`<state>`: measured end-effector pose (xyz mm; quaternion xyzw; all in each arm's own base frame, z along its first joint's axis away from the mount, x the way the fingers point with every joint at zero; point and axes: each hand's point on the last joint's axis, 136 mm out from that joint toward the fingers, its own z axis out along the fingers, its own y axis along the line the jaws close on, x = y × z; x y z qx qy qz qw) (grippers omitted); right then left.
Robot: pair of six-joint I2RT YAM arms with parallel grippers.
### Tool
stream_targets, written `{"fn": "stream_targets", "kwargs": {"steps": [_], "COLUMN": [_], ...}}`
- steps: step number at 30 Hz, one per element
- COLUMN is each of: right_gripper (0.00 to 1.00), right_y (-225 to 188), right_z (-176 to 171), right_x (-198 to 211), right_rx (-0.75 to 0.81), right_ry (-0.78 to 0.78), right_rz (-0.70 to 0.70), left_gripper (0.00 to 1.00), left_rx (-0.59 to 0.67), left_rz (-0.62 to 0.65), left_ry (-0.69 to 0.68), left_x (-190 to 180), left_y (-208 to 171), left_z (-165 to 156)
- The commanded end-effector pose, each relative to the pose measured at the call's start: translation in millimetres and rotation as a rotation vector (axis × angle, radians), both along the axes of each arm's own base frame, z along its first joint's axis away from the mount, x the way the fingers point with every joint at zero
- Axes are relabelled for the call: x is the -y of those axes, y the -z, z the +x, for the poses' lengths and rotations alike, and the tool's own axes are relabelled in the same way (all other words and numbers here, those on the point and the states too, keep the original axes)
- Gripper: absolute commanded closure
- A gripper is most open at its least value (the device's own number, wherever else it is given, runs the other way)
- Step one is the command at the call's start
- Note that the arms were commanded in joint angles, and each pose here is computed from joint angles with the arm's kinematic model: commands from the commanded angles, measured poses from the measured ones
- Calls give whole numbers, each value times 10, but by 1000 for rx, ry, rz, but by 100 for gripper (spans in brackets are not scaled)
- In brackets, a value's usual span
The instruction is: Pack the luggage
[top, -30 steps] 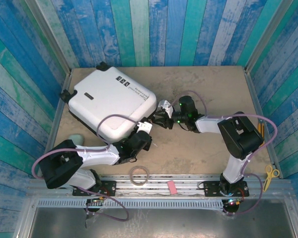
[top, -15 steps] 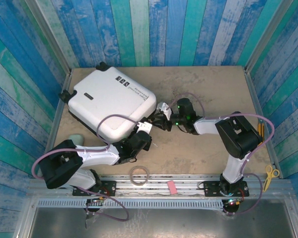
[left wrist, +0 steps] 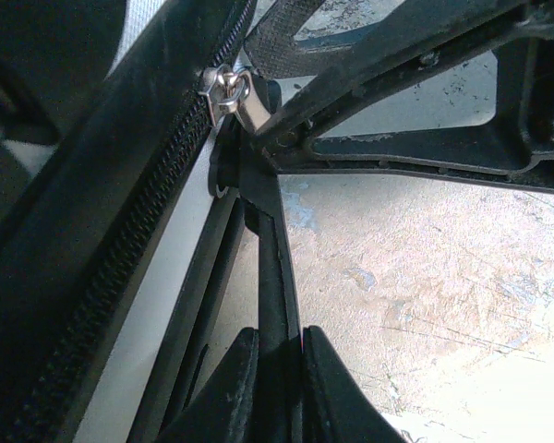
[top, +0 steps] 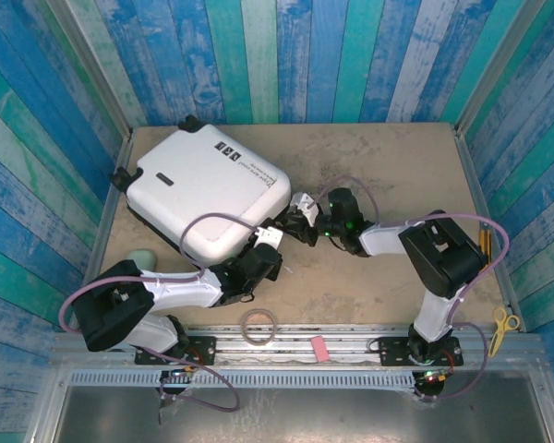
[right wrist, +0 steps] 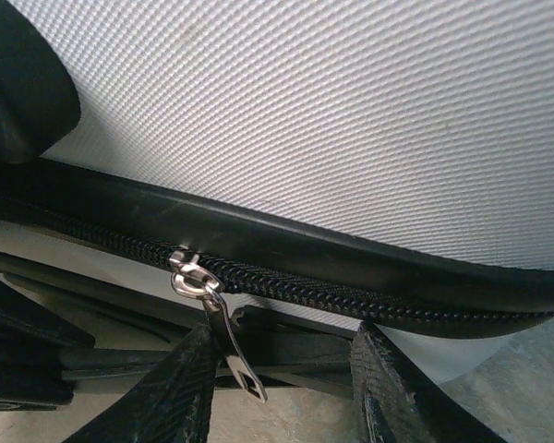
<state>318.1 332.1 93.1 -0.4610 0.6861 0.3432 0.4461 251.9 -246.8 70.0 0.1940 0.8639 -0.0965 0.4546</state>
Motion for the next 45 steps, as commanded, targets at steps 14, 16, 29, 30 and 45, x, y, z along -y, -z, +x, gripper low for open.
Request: {"fn": "stream_targets", "kwargs": {"steps": [14, 16, 29, 30, 45], "right_gripper": [85, 95, 75, 72, 53], "right_y": [25, -7, -16, -22, -90], "right_z": [-343, -273, -237, -248, -252], "right_x": [-199, -161, -95, -101, 19], "right_rx": [-23, -22, -90, -91, -32], "right_ry": [-12, 31, 35, 28, 64], "right_rz": [23, 23, 40, 45, 10], "left_gripper": [100, 100, 100, 100, 100], "left_rx": [-204, -202, -191, -190, -182], "left_rz": [114, 112, 103, 102, 92], "left_ry": [-31, -30, -23, -22, -27], "left_x": [-296, -302, -297, -291, -299], "left_y": [592, 586, 545, 538, 522], "left_z": [-307, -311, -311, -307, -304]}}
